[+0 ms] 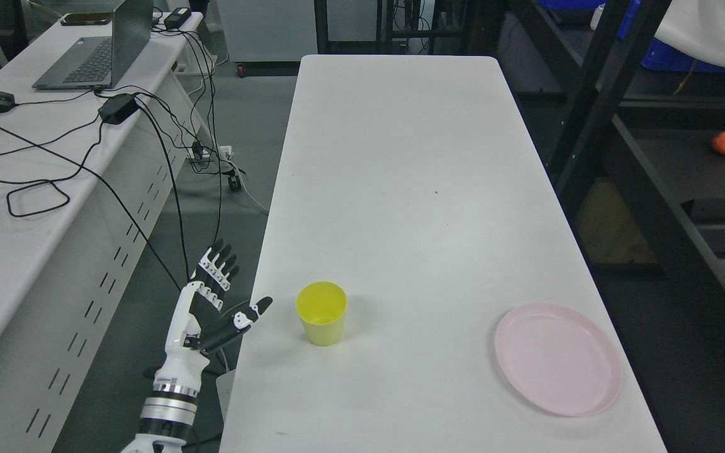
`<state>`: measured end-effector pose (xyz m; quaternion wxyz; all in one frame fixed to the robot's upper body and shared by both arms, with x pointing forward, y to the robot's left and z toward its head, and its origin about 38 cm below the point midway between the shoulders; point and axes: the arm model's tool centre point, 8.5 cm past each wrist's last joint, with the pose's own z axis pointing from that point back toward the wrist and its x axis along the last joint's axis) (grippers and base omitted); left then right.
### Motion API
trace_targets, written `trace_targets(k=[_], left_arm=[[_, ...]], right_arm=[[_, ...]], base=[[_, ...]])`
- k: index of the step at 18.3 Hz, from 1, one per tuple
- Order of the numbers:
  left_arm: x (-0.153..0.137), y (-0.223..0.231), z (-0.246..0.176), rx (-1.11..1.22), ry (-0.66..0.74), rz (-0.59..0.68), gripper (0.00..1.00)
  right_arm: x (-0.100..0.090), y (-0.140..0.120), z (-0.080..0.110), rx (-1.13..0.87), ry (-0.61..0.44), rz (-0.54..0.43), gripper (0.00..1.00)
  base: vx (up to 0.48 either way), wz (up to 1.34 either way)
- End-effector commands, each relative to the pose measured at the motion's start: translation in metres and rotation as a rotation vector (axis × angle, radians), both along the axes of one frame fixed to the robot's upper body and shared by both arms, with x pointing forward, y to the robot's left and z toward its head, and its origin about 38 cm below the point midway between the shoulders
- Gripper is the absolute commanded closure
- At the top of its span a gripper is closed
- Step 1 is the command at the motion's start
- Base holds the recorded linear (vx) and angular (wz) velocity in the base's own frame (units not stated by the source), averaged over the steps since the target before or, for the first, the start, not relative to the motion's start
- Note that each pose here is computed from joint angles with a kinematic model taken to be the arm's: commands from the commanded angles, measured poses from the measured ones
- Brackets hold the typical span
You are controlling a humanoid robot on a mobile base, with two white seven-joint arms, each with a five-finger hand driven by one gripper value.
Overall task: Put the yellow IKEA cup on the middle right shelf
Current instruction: 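Close the left hand around the yellow cup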
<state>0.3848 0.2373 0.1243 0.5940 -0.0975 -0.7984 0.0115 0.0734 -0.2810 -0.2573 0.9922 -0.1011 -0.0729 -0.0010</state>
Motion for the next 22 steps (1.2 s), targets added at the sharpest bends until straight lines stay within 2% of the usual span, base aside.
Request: trace_targets(k=[1, 6, 11, 22], left_arm=[[0.027, -0.046, -0.018, 0.012, 0.069, -0.120, 0.01], [0.030, -0.085, -0.016, 0.035, 0.102, -0.225, 0.01], [0.015, -0.113, -0.032, 0.125, 0.145, -0.298, 0.01], [0.012, -0.117, -0.041, 0.202, 0.158, -0.302, 0.01]], right_arm=[[-0.009, -0.010, 0.000, -0.012, 0.013, -0.008, 0.01], [-0.009, -0.010, 0.000, -0.012, 0.013, -0.008, 0.01], [-0.009, -0.010, 0.000, -0.012, 0.013, -0.008, 0.01], [-0.009, -0.010, 0.000, -0.012, 0.013, -0.008, 0.01]], base=[[0.000, 0.00], [0.000, 0.00], [0.000, 0.00], [0.000, 0.00]])
